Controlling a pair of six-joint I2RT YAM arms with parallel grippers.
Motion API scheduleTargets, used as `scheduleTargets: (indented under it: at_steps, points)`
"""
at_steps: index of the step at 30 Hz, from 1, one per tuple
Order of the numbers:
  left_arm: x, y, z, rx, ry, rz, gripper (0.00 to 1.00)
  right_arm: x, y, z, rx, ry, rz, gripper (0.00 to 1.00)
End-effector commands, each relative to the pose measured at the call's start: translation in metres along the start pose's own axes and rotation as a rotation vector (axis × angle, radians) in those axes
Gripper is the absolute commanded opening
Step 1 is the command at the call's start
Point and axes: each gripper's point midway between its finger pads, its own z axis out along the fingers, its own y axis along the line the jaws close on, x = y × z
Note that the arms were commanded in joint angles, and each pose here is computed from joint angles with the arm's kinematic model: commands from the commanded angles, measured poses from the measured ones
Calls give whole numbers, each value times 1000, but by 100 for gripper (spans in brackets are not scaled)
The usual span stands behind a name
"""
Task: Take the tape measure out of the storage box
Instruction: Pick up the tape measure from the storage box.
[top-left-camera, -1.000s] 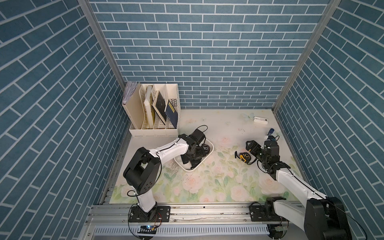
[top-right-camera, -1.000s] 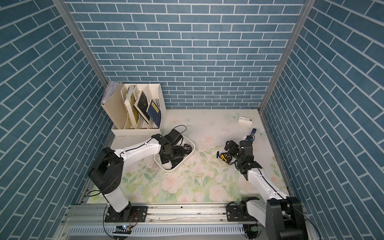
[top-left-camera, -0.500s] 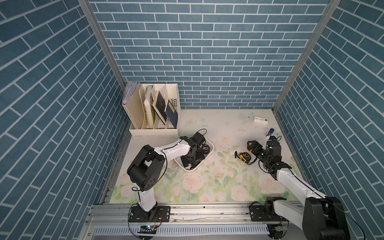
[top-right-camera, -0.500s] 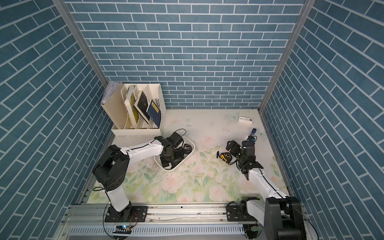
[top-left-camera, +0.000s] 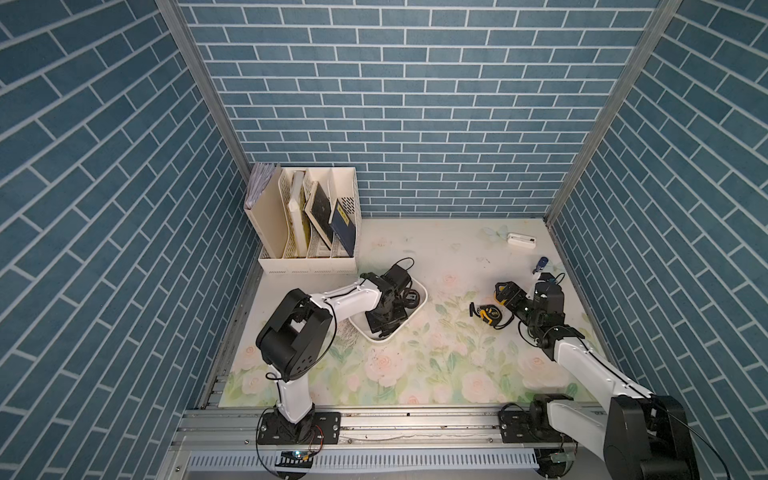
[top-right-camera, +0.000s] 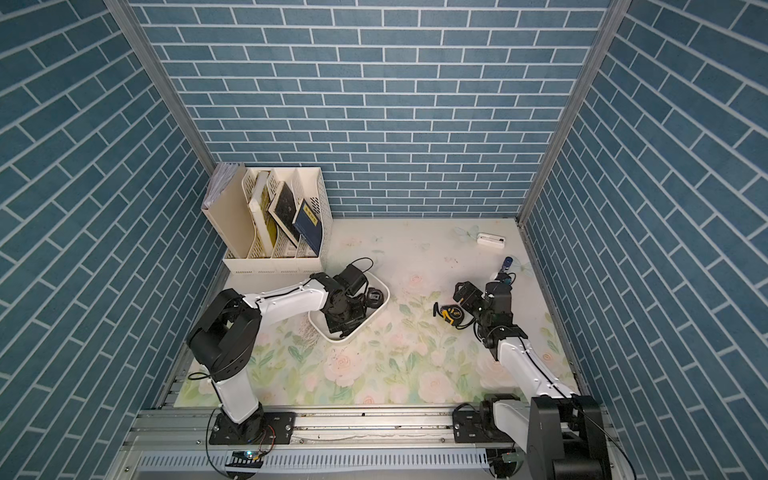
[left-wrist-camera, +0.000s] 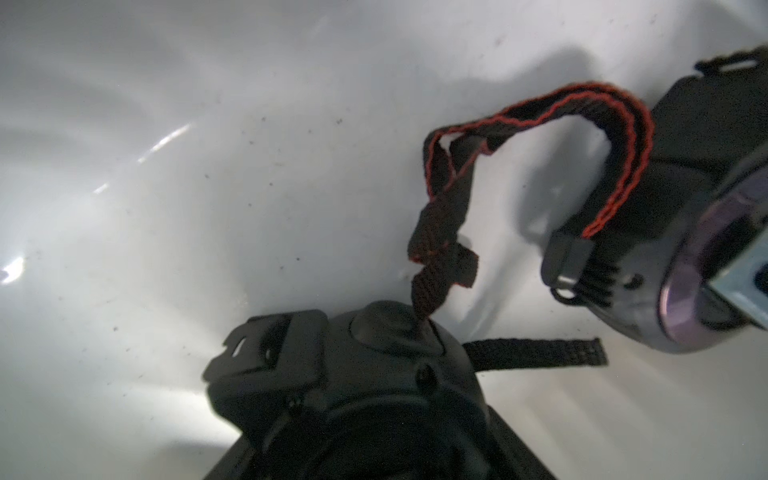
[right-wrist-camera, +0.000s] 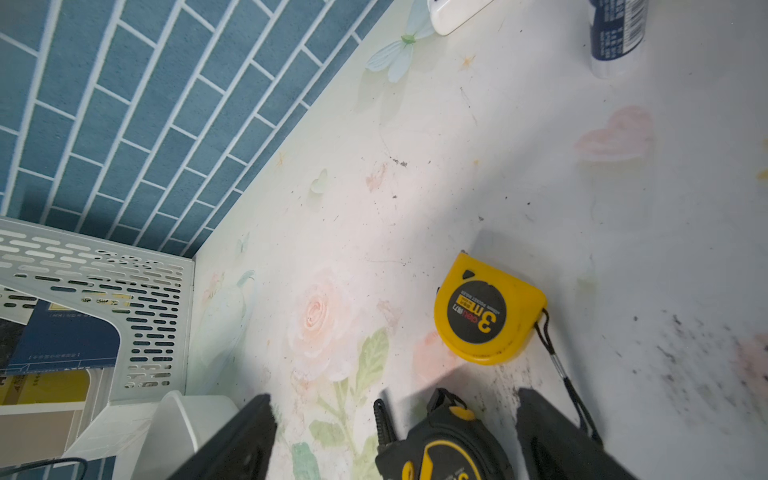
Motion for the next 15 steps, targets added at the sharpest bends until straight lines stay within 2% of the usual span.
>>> scheduleTargets:
  at_steps: [1, 8, 12, 15]
  points:
    - [-17, 3, -23, -30, -88, 11, 0, 1, 7, 0, -50, 1, -38, 93]
    - [-54, -23, -110, 77, -292, 8, 0, -1, 27, 0, -147, 12, -71, 92]
    - [-58, -42, -137, 182, -317, 4, 0, 1, 40, 1, -216, 32, -90, 92]
    - [-58, -68, -155, 328, -318, 24, 0, 4, 52, 0, -285, 53, -103, 92]
